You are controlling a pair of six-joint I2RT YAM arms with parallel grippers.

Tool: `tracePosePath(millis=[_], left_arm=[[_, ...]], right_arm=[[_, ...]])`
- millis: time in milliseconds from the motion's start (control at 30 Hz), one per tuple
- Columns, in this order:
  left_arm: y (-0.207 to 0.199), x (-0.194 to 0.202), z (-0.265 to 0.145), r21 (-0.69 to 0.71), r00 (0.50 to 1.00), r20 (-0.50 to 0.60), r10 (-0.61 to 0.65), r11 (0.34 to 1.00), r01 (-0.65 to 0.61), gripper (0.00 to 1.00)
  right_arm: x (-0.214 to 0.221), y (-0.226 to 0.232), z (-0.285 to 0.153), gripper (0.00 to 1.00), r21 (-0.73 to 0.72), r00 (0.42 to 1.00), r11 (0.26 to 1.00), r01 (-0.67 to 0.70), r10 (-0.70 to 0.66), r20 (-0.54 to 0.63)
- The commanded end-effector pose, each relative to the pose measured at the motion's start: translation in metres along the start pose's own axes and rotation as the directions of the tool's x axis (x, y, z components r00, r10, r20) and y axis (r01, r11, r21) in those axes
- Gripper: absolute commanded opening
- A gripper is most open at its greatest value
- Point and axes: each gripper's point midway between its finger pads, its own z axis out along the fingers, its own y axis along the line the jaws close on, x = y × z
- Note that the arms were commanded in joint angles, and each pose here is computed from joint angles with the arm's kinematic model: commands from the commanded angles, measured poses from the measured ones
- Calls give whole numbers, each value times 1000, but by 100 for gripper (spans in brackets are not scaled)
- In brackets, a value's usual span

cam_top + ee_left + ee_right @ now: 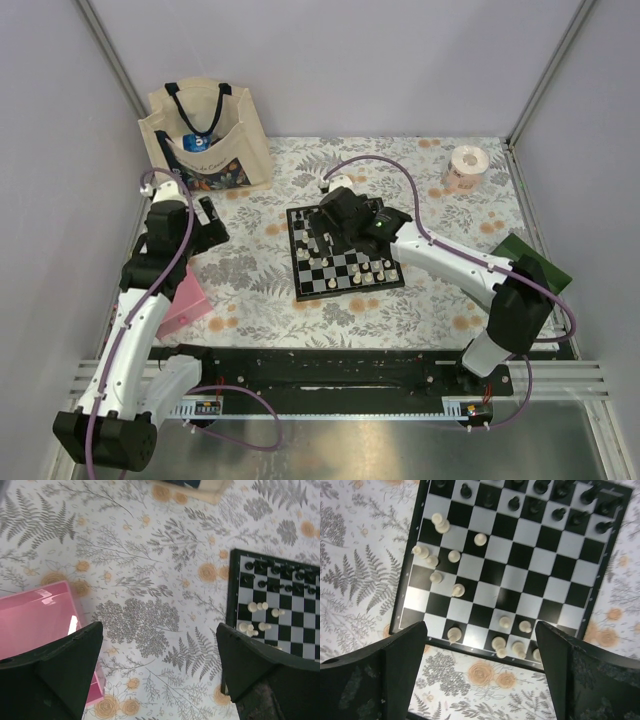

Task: Set up the chess pieces on the board

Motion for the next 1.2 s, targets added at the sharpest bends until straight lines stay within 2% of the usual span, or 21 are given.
tracePosePath(millis=[0, 67, 133, 267, 500, 633, 933, 1067, 1133, 1167], left_arm=[[14, -47, -19, -84, 975, 207, -78, 992, 97, 99], [15, -50, -20, -79, 972, 228, -48, 995, 68, 99], [19, -51, -23, -100, 972, 232, -28, 994, 53, 99], [30, -40, -20, -161, 977, 204, -57, 983, 91, 99], [7, -17, -1, -28, 995, 92, 28, 999, -25, 99], [7, -4, 5, -24, 998, 35, 45, 999, -44, 99], [5, -9, 2, -23, 998, 43, 40, 999, -40, 99], [0, -6, 3, 9, 999, 35, 40, 999, -40, 99], [1, -5, 3, 9, 999, 35, 41, 999, -42, 99], [1, -6, 2, 9, 998, 36, 41, 999, -42, 99]], right_arm=[[-41, -18, -17, 99, 95, 985, 995, 42, -57, 162], [-48, -18, -21, 99, 98, 983, 995, 32, -49, 178], [-50, -9, -24, 100, 41, 982, 998, 52, -59, 181], [-48, 6, -20, 99, -30, 987, 999, 43, -38, 156], [-29, 14, 2, 99, -64, 1000, 998, -3, 5, 31], [-22, 19, 11, 98, -92, 1000, 995, -27, 26, -14], [0, 34, 41, 80, -98, 985, 994, -56, 39, -168], [6, 31, 48, 68, -77, 981, 995, -65, 50, -188], [9, 27, 51, 58, -67, 977, 994, -85, 70, -201], [13, 27, 54, 57, -66, 973, 993, -98, 82, -215]])
